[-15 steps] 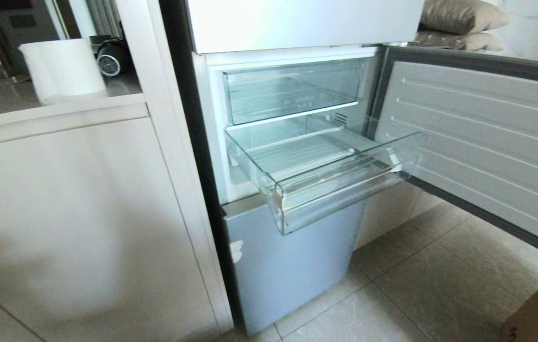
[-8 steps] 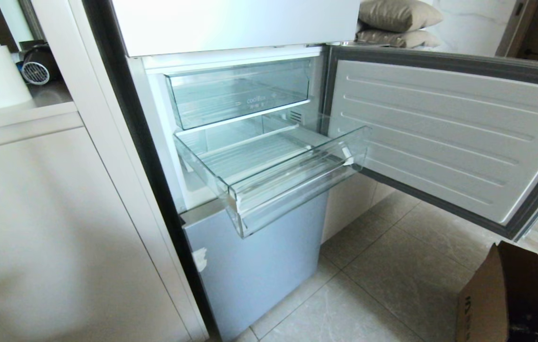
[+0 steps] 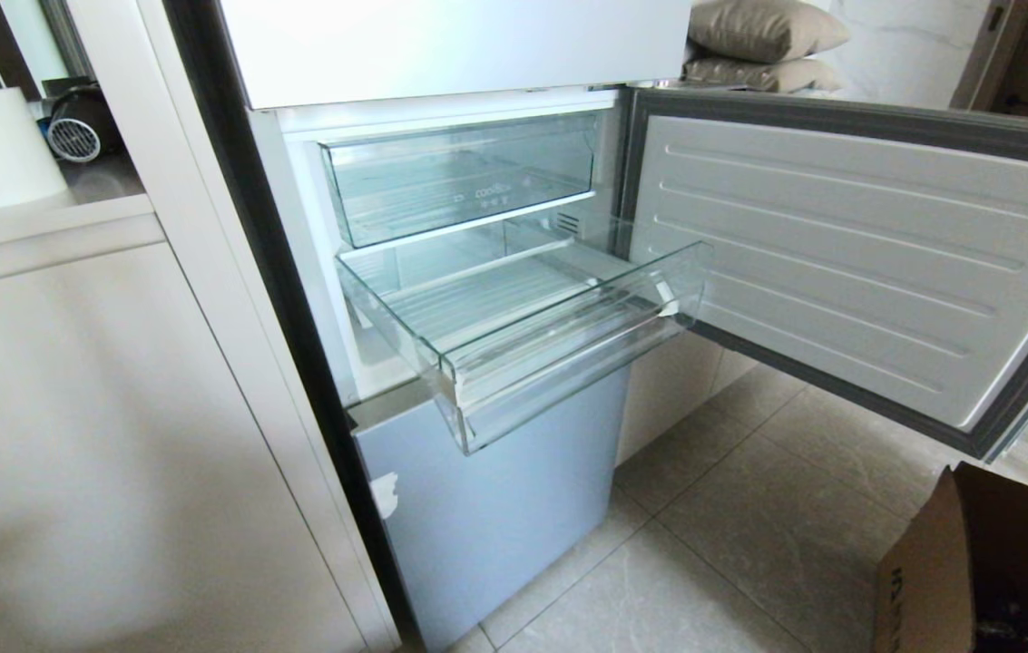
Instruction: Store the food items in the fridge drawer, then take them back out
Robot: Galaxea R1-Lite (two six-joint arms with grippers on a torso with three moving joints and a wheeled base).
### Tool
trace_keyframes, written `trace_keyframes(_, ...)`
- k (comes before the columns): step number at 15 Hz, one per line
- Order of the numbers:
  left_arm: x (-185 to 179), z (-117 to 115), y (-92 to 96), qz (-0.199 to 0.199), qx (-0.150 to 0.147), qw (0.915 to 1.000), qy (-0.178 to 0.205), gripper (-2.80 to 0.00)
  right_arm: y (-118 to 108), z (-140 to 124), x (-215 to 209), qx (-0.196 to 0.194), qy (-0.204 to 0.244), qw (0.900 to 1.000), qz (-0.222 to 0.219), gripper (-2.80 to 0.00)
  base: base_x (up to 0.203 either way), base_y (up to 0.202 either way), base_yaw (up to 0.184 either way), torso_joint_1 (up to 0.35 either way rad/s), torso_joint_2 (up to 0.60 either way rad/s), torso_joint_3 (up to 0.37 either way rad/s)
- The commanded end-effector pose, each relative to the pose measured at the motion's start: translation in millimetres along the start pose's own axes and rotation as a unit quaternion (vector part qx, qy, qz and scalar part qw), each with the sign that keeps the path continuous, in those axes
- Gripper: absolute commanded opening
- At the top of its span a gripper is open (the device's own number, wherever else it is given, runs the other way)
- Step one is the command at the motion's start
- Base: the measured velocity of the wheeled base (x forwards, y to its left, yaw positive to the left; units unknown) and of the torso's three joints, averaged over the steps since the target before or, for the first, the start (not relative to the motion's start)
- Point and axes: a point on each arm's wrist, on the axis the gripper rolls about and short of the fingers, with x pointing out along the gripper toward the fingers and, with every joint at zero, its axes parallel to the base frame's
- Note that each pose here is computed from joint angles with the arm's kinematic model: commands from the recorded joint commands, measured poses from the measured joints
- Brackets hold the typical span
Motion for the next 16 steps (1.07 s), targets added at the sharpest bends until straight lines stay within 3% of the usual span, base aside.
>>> trace_keyframes(1, 0, 0, 0.0, 0.0, 0.001, 1.0, 0.001, -2.8, -4, 17, 40, 0.021, 0.05, 0.995, -0.089, -2.8, 0.0, 0.0, 0.0, 0.0, 0.0, 0.0)
trace_keyframes(4, 0, 0, 0.0, 0.0, 0.0, 1.0, 0.001, -2.8, -30, 35, 75, 0.053, 0.076, 0.989, -0.118, -2.8, 0.0, 0.0, 0.0, 0.0, 0.0, 0.0)
trace_keyframes(5, 0, 0, 0.0, -0.001, 0.0, 1.0, 0.0, -2.8, -37, 39, 88, 0.054, 0.079, 0.989, -0.115, 0.0, 0.0, 0.0, 0.0, 0.0, 0.0, 0.0)
trace_keyframes(11, 0, 0, 0.0, 0.0, 0.0, 1.0, 0.001, -2.8, -81, 39, 160, 0.019, 0.11, 0.985, -0.134, 0.0, 0.0, 0.0, 0.0, 0.0, 0.0, 0.0)
trace_keyframes(16, 0, 0, 0.0, 0.0, 0.0, 1.0, 0.001, -2.8, -117, 66, 202, -0.054, 0.057, 0.977, -0.2, 0.0, 0.0, 0.0, 0.0, 0.0, 0.0, 0.0)
